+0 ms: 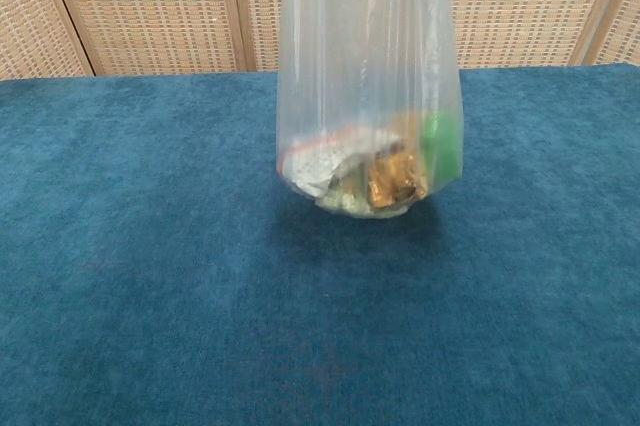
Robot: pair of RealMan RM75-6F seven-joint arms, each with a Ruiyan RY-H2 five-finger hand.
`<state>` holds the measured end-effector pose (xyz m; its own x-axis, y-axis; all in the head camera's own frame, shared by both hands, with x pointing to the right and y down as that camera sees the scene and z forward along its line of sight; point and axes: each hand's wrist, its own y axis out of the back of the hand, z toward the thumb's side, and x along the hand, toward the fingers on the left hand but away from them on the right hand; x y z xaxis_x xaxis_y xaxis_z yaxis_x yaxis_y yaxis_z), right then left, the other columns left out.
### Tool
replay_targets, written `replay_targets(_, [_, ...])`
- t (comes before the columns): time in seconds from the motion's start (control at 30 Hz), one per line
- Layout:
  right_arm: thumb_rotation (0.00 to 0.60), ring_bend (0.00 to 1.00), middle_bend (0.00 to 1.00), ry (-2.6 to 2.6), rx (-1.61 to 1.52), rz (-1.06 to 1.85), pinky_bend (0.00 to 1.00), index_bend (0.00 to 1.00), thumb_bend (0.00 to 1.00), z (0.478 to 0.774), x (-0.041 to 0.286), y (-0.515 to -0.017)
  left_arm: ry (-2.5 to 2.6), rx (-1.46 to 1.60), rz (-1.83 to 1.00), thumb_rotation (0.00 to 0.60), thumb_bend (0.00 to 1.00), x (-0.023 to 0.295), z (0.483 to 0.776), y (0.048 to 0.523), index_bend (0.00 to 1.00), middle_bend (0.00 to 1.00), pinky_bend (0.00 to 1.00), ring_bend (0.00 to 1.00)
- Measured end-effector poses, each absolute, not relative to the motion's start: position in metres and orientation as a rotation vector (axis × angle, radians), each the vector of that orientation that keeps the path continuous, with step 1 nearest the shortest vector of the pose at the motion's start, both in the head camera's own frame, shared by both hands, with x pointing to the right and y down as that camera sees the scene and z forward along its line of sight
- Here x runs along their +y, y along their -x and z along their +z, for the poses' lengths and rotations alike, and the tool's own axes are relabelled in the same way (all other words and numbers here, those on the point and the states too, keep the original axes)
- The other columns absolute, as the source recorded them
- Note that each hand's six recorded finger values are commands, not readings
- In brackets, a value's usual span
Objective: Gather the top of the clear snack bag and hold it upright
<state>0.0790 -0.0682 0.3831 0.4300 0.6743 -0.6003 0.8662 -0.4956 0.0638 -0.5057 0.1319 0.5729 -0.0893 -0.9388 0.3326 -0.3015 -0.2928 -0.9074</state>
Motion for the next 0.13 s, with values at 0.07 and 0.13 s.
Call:
replay_targets(0.07, [0.6,0.97,0.99,-2.325,1.325,-0.733,1.0,1.0,1.0,0.3799,-0.0696,-0.0788,1.605,1.362,-1.405,0.6,0.04,0.132,0.5725,0.5055,0.0,0.0,0.0,0.0])
replay_targets(0.13, [0.6,0.97,0.99,-2.324,1.335,-0.741,1.0,1.0,1.0,0.3775,-0.0711,-0.0792,1.607,1.36,-1.406,0.6,0.04,0.1321,0.5727,0.505,0.0,0.0,0.0,0.0])
